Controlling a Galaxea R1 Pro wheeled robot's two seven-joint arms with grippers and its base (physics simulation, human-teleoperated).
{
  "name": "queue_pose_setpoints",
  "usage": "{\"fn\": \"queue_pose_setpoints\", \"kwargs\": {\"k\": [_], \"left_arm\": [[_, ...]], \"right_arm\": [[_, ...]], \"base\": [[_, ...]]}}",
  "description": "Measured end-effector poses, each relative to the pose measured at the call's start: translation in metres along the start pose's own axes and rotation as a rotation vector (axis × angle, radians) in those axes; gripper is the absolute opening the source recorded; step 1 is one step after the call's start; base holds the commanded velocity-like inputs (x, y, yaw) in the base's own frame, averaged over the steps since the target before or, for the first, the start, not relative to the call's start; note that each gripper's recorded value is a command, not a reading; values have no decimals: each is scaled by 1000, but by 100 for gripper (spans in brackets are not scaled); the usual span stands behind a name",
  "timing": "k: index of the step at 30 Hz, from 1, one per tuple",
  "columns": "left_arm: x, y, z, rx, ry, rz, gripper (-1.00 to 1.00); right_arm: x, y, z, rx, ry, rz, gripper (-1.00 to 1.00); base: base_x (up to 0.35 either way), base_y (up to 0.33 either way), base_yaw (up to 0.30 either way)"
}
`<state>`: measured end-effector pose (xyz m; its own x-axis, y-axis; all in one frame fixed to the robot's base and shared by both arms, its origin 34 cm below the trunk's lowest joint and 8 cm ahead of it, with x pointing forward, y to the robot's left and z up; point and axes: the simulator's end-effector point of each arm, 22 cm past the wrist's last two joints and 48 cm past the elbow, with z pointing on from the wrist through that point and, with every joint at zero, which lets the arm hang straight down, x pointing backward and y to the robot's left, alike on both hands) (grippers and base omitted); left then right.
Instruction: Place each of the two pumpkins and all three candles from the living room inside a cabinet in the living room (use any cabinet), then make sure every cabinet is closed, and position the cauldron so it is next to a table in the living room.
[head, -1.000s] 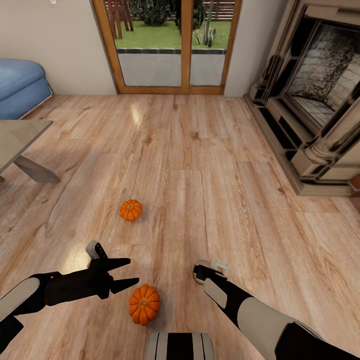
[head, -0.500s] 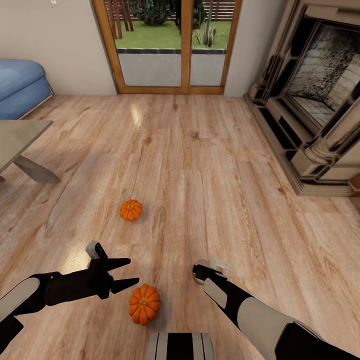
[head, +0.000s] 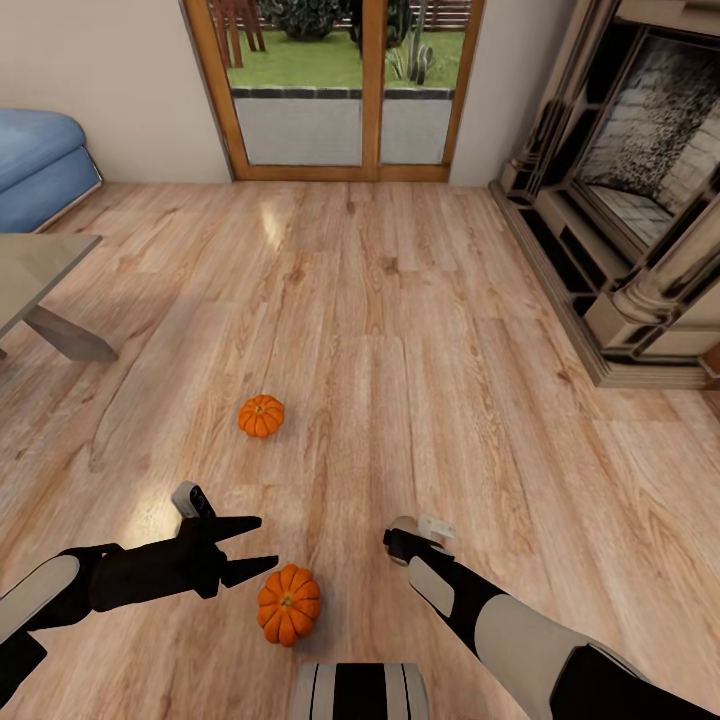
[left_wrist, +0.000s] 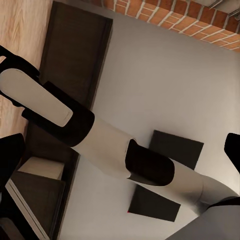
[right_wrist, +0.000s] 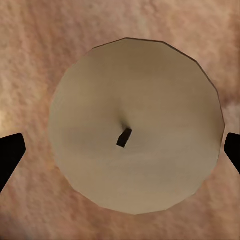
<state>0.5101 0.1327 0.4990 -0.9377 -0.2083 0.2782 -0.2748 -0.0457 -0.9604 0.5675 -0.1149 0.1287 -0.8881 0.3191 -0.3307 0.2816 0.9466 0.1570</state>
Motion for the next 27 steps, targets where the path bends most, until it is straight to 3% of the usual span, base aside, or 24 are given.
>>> {"fn": "queue_pose_setpoints", "kwargs": {"k": [27], "left_arm": [[-3, 13, 0, -7, 0, -28, 100]], "right_arm": [[6, -6, 10, 10, -11, 11, 100]], "base": [[0, 0, 0]]}}
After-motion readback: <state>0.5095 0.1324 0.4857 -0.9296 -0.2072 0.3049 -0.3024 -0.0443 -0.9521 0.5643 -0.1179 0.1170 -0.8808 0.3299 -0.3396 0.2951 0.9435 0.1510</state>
